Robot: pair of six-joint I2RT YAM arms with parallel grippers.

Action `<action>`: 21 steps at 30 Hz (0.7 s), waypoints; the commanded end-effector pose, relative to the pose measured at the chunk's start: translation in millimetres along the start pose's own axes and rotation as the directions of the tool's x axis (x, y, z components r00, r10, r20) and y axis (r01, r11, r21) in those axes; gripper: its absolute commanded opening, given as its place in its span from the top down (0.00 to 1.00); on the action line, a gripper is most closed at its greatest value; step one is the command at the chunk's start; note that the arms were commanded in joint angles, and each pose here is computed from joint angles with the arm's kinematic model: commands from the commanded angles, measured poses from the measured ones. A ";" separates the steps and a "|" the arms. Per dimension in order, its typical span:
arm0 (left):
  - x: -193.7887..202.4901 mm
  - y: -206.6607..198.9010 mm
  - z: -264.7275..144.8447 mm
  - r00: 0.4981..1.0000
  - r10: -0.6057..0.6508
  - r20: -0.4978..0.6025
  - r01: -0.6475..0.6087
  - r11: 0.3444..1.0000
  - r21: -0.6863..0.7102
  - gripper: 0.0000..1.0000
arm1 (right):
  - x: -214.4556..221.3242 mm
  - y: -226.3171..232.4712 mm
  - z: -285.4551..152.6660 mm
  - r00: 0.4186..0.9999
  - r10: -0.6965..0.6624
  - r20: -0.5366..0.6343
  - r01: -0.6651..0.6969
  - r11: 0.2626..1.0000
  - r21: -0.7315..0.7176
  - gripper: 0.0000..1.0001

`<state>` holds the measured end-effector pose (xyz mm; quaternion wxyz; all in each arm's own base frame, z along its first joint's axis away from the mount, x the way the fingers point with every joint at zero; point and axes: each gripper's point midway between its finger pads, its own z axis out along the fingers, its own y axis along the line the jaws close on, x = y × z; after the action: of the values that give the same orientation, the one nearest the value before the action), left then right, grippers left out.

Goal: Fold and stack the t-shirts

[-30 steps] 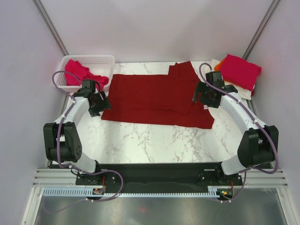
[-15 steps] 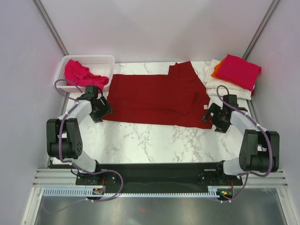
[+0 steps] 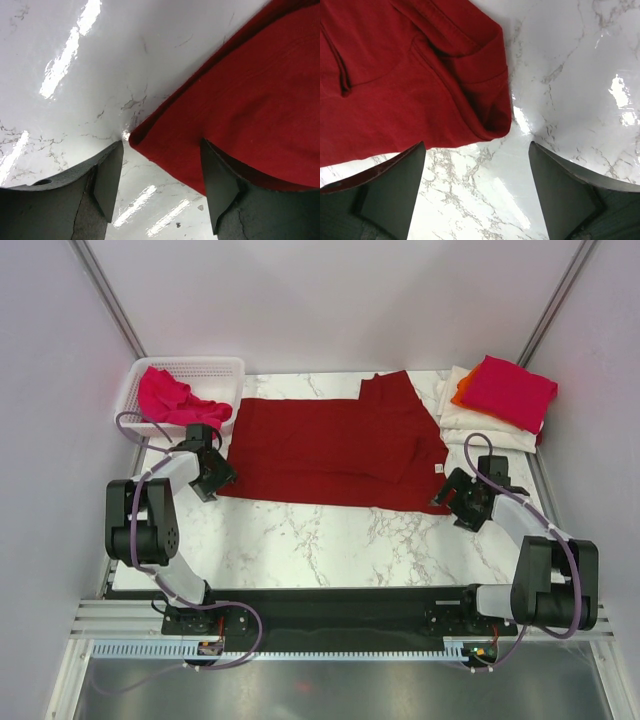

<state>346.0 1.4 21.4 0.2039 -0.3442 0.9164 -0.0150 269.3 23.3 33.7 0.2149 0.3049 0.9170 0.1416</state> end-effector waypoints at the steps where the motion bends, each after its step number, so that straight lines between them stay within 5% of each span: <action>1: -8.6 -1.7 11.5 0.997 -0.062 0.045 0.062 0.998 -0.006 0.31 | -4.5 1.3 12.4 1.000 0.015 0.024 -0.015 1.000 -0.025 0.09; 6: -8.3 -2.2 17.8 0.996 -0.073 0.053 0.074 0.997 -0.009 0.50 | -7.4 -1.9 19.8 0.999 -0.001 0.038 0.002 1.000 -0.017 0.39; 7: -8.3 -3.0 18.7 0.996 -0.075 0.052 0.075 0.997 -0.006 0.54 | -10.0 -3.7 19.4 0.999 -0.011 0.050 0.011 1.000 -0.007 0.51; 12: -12.5 -7.6 15.2 0.996 -0.054 0.077 0.053 0.999 0.005 0.98 | -14.6 -4.6 17.3 0.998 -0.025 0.065 0.024 1.000 0.004 0.88; 15: -16.3 -11.3 3.0 0.994 -0.044 0.099 0.041 0.999 0.033 0.98 | -20.4 -5.8 9.8 0.994 -0.041 0.097 0.039 0.999 0.022 0.99; 21: -1.9 -9.4 -44.9 0.992 -0.054 0.115 0.037 0.989 0.143 0.98 | -46.2 -6.3 -27.3 0.976 -0.063 0.207 0.045 0.995 0.090 0.97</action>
<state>341.9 -4.1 32.3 0.2437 -0.3527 0.9027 -0.0357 276.7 5.5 36.8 0.2573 0.3009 0.9126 0.1023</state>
